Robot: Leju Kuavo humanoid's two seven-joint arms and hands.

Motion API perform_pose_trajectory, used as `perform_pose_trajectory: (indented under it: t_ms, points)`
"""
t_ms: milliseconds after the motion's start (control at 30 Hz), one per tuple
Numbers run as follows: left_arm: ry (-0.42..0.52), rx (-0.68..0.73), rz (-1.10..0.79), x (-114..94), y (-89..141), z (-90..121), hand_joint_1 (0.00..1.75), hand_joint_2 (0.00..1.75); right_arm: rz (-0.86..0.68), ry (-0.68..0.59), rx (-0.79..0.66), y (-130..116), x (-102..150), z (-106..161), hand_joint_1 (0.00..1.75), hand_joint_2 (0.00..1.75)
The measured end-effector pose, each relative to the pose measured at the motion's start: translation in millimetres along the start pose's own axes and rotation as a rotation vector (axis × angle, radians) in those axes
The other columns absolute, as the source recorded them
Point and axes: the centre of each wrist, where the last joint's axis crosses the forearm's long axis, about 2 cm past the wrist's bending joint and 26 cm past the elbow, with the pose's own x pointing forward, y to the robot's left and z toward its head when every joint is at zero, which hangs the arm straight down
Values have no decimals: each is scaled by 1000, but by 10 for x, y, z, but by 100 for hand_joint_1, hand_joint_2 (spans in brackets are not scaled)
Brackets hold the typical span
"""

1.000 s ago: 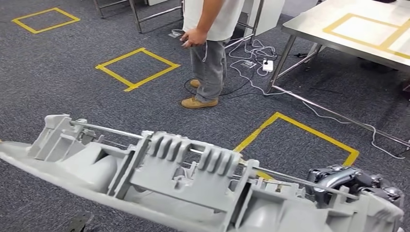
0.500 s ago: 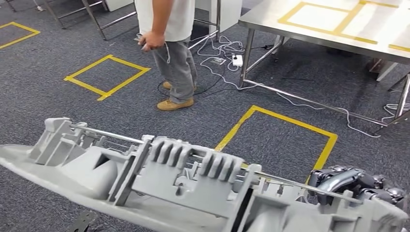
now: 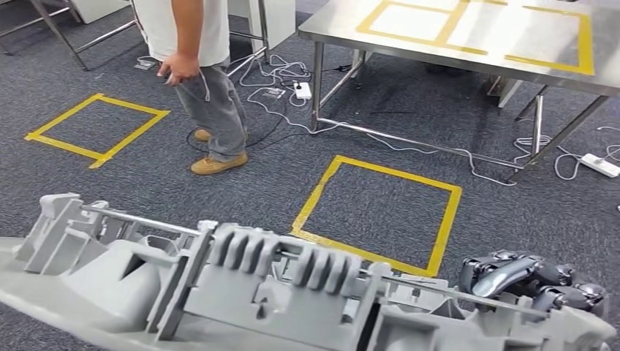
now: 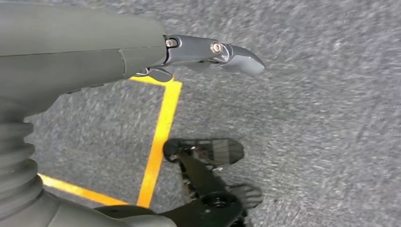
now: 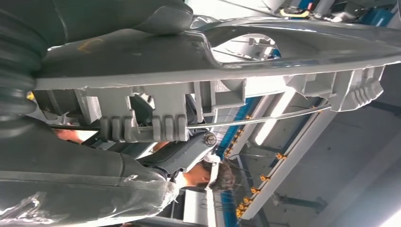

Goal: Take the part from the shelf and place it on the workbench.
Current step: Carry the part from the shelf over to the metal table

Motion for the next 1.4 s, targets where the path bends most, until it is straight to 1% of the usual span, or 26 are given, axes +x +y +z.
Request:
perform_pose_trajectory:
  t_ms: [133,433,700,1400]
  points:
    - [4,7,-3,-20,24,8,0,175,-3,-2,0,-2,-3,-2,175,175]
    - [-5,18,-9,12,46,-4,0,175,-3,0,-1,-1,-6,-3,175,175]
    - [0,19,-11,-16,50,7,0,175,-2,7,0,-3,-17,-16,175,175]
    - [-9,12,-12,15,49,-5,0,175,-3,8,0,-13,-28,-34,175,175]
